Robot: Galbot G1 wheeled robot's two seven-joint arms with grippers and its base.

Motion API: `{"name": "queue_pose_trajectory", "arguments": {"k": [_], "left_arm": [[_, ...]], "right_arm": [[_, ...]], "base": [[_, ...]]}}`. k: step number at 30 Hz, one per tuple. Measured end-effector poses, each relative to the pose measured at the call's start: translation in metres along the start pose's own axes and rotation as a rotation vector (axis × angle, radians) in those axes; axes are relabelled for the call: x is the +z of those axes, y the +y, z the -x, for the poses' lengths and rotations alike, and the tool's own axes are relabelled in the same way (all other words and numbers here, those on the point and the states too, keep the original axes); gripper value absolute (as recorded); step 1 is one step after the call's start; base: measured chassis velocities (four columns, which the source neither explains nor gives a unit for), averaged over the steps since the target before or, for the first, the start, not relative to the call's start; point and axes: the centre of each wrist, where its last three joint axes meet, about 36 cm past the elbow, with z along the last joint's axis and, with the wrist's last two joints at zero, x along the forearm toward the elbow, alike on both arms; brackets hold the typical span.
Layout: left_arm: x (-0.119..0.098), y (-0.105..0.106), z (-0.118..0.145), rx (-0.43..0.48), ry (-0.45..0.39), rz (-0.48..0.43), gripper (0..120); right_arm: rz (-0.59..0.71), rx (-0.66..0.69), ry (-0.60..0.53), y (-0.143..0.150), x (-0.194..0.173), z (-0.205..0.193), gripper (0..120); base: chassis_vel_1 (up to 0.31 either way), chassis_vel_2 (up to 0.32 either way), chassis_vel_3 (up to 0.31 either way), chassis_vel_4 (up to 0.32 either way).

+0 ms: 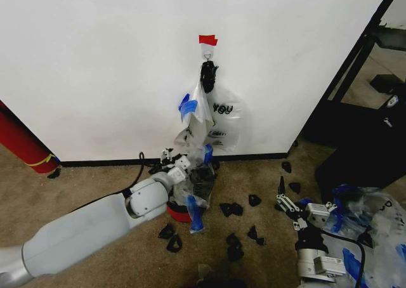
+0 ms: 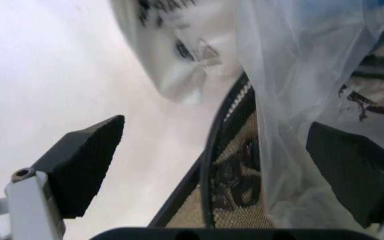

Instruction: Pick up the garbage bag from the wall and place it over the trash bin.

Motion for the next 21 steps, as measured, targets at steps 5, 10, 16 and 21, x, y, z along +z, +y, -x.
{"name": "queue_pose_trajectory", "arguments": {"k": [5, 10, 16, 21], "left_arm": [[0.004, 0.009, -0.013, -0.005, -0.002, -0.012, 100], [0.023, 0.023, -0.028, -0.029, 0.036, -0.037, 100], [0.019, 0.044, -0.051, -0.071, 0.007, -0.119, 100], [0.014, 0.053, -0.084, -0.076, -0.032, -0.203, 100]], "right_arm": [[0.001, -0.007, 0.007, 0.002, 0.000, 0.002, 100], [0.041, -0.024, 0.089, 0.011, 0.003, 0.009, 100], [0.137, -0.091, 0.288, 0.025, -0.004, 0.044, 100], [0.160, -0.192, 0.406, 0.034, 0.005, 0.073, 100]], "base": [[0.000, 0.000, 0.000, 0.000], [0.000, 0.000, 0.000, 0.000], [0.000, 0.000, 0.000, 0.000], [0.000, 0.000, 0.000, 0.000]]}}
